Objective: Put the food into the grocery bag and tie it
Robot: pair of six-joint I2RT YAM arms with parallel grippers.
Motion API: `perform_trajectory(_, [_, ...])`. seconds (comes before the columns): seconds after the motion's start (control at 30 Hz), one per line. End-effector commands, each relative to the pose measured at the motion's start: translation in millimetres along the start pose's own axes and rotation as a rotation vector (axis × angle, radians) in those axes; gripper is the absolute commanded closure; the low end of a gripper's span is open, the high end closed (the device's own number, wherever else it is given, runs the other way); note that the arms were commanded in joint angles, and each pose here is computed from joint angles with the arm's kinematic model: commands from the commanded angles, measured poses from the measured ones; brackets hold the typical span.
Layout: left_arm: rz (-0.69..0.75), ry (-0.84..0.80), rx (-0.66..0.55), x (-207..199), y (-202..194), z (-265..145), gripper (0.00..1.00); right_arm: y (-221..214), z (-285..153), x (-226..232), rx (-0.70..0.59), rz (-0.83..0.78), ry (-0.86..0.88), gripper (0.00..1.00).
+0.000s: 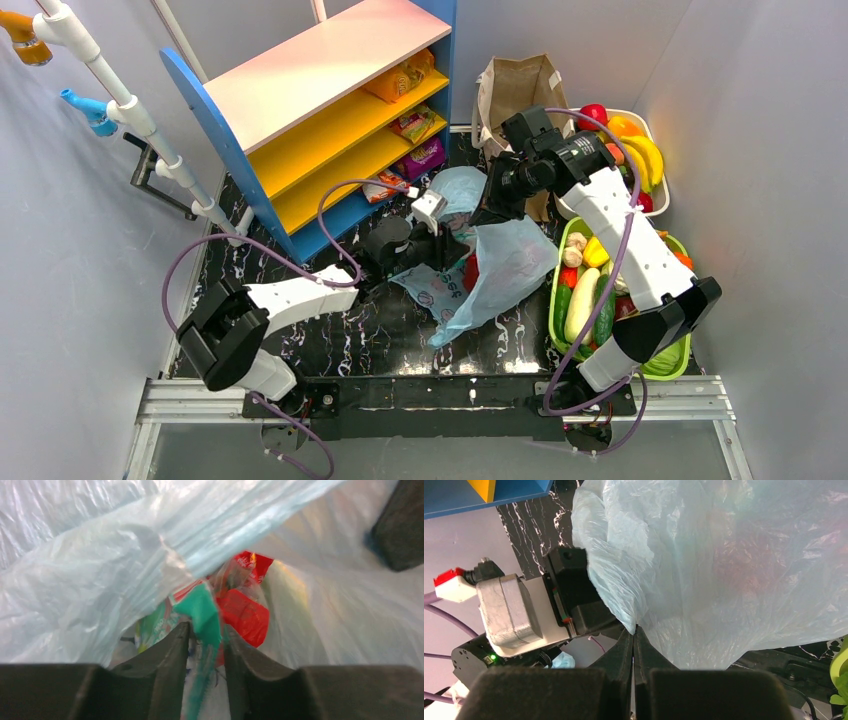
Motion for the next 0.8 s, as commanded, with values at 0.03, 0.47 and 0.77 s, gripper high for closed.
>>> perform_trajectory(0.03, [0.034,-0.054,-0.129,-22,37,-2,0.12,3,-8,-1,-0.019,-0.019,0.019,0.99])
perform_trajectory(0.47, [0.081,0.072,-0.116,-36,67,-84,0.02,5,-5,-11,-0.015,0.004,0.016,0.99])
perform_trajectory(0.77, [0.111,0.356,-0.092,-9,58,-149,0.02,3,2,-13,-0.002,0.016,0.028,0.99])
Point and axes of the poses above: each gripper's point midway between its finger pads, its own z axis out along the fingers, its own x axis along the line the jaws close on, y = z × x, the point moved 7 cm from there along -z, back along the fingers, and after that the axes turned 9 degrees about -z, right-handed, at the moved point
